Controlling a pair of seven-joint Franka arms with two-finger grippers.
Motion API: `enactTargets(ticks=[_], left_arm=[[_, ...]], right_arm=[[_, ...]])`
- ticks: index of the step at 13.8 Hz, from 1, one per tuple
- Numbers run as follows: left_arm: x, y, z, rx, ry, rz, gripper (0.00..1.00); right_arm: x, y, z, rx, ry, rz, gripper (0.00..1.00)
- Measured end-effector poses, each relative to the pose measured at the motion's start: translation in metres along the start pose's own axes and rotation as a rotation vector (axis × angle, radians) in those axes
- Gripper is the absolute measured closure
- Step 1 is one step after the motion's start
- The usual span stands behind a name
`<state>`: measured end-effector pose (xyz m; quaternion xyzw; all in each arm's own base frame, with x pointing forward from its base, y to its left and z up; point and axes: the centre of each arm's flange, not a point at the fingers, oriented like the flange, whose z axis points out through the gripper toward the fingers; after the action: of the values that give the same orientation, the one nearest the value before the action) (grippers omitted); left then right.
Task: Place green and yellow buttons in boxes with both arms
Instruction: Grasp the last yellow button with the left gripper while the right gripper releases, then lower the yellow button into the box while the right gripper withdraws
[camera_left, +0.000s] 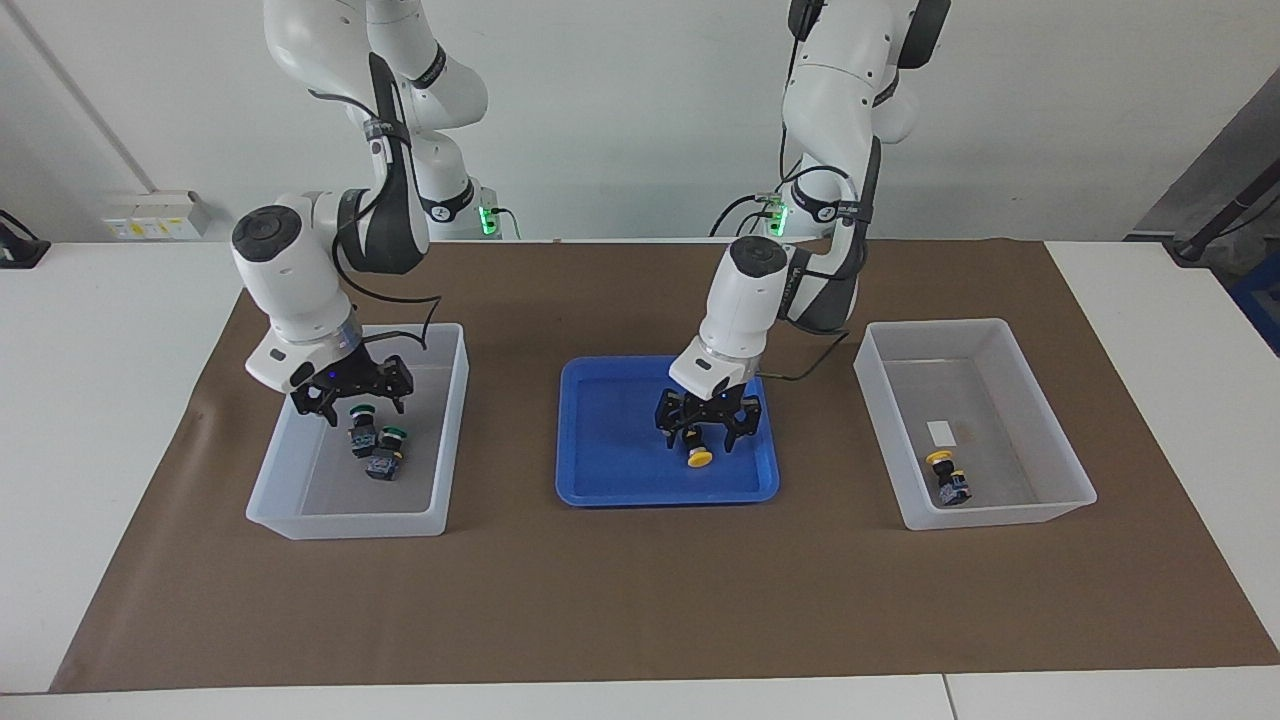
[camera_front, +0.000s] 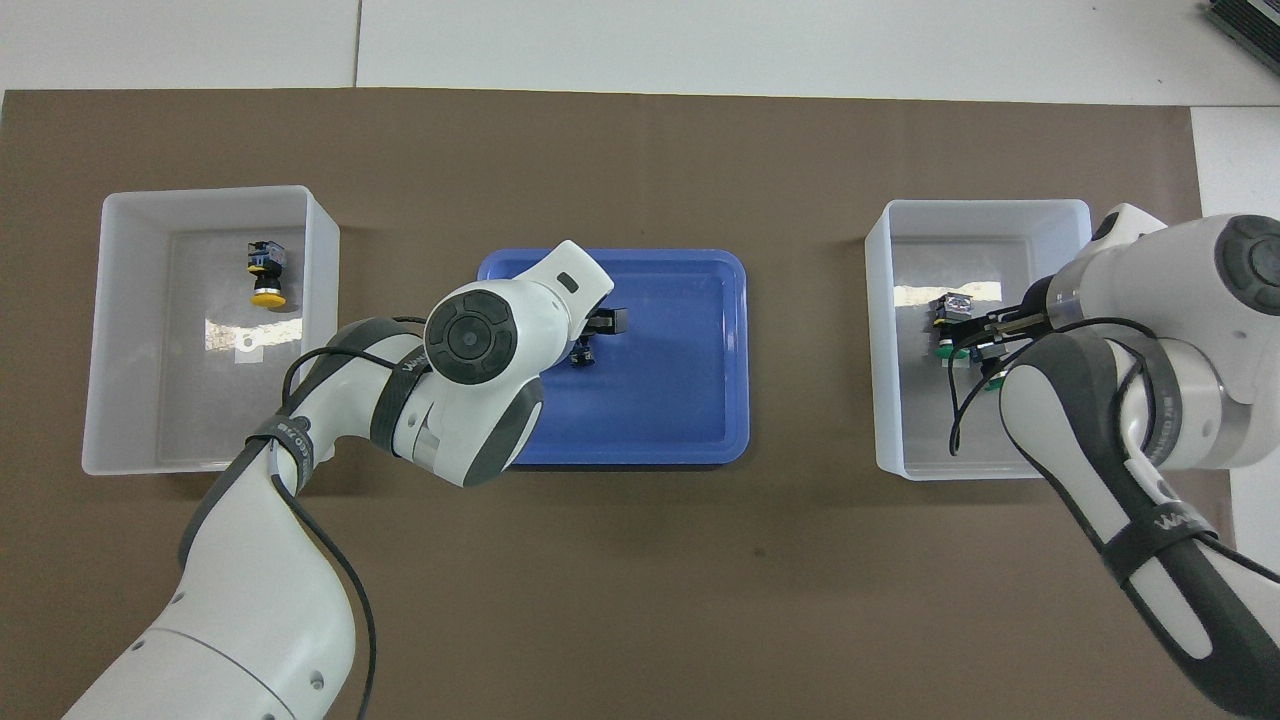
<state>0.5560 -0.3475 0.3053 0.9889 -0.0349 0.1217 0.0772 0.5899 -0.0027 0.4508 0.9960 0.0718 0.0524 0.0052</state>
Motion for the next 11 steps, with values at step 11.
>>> enactTargets(ticks=[11], left_arm=[[0.059,-0.117,-0.121,0.066,0.020,-0.137,0.67]], right_arm=[[-0.038,0.034,-0.201,0.018,-0.072,0.161,0.00]])
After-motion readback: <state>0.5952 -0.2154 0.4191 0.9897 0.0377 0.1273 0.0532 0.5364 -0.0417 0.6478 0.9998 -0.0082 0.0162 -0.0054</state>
